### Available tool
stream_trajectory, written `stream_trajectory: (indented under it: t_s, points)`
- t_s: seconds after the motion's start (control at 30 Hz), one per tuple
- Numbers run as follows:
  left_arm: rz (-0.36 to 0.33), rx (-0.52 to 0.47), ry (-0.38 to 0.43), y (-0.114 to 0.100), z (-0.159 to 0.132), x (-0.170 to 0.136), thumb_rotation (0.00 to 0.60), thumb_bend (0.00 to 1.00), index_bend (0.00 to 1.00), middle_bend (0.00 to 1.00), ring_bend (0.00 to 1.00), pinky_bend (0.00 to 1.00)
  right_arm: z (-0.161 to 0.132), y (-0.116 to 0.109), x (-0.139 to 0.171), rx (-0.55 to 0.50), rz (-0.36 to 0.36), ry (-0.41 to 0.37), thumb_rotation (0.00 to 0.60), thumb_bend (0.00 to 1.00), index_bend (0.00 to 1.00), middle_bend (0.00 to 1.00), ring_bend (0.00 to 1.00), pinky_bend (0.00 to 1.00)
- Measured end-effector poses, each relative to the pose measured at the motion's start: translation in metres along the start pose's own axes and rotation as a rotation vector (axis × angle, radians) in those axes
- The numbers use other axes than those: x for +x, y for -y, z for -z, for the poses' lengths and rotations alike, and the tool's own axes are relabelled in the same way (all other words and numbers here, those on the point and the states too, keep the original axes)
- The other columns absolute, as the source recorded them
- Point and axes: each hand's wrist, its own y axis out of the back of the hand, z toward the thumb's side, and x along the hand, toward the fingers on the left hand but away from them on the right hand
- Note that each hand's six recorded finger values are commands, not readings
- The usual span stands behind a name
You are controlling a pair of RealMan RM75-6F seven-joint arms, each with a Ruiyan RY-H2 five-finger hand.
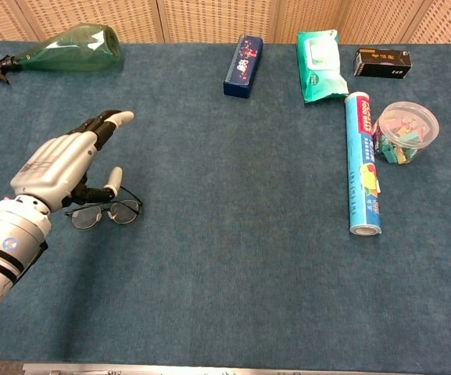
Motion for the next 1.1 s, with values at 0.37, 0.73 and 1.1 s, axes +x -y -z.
stream_trajectory:
  t_s: [0.37, 0.73, 1.1]
  points:
    - [0.031, 0.027, -0.049, 0.009, 0.015, 0.001, 0.6, 0.57, 0.01, 0.0, 0.0, 0.09, 0.0, 0.0, 0.0, 0.0, 0.0, 0.0, 0.6, 0.02, 0.43, 0.4, 0.3, 0.58]
    - [0.069, 0.052, -0.087, 0.022, 0.03, 0.001, 0.6, 0.57, 0.01, 0.0, 0.0, 0.09, 0.0, 0.0, 0.001, 0.001, 0.0, 0.0, 0.6, 0.02, 0.43, 0.4, 0.3, 0.58]
    - [0.103, 0.1, -0.084, 0.035, 0.038, -0.002, 0.6, 0.57, 0.01, 0.0, 0.0, 0.09, 0.0, -0.001, 0.001, -0.001, 0.001, -0.001, 0.6, 0.02, 0.43, 0.4, 0.3, 0.58]
